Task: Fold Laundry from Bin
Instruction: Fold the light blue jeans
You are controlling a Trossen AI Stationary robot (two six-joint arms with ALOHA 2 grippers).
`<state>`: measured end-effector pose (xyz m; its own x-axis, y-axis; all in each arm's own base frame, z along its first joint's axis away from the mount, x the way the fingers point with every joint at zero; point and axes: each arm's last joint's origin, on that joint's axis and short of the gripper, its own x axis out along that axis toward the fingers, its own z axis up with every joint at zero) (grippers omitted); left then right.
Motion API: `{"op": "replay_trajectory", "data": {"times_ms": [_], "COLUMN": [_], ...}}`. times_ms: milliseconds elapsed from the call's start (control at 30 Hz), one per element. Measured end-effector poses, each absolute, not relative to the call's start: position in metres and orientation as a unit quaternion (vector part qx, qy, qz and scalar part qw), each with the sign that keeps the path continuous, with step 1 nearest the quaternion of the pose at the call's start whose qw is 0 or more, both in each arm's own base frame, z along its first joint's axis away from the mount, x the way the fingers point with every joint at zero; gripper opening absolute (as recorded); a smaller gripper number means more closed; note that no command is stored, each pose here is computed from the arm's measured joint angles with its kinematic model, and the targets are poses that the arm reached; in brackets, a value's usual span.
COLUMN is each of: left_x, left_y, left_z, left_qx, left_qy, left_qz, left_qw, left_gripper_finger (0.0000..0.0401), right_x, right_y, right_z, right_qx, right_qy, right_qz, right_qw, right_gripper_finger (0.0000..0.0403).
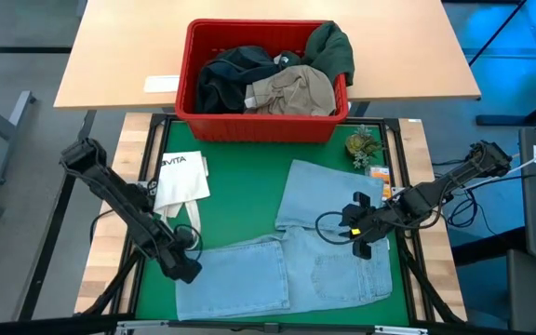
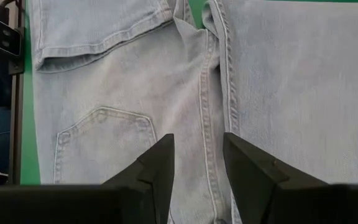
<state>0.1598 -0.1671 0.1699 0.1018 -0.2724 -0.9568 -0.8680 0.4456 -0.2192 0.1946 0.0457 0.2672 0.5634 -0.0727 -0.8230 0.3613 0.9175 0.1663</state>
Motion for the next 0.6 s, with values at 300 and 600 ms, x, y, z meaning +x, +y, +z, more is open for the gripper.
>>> {"op": "replay_trajectory", "data": {"times_ms": [300, 600], "left_x": [0.145, 0.14], "left_y": [-0.17, -0.165], "left_z": [0.156, 0.142], "left_qx": [-0.468, -0.487], "left_qy": [0.611, 0.594], "left_qz": [0.283, 0.294], "left_qw": [0.573, 0.568], "left_gripper_finger": [0.0131, 0.0131], "right_x": [0.195, 0.194], "right_y": [0.046, 0.046], "right_z": [0.267, 0.267], "right_qx": [0.16, 0.16], "right_qy": [0.451, 0.451], "right_qz": [-0.125, -0.124], "right_qw": [0.869, 0.869], "right_gripper_finger": [0.0138, 0.0138]}}
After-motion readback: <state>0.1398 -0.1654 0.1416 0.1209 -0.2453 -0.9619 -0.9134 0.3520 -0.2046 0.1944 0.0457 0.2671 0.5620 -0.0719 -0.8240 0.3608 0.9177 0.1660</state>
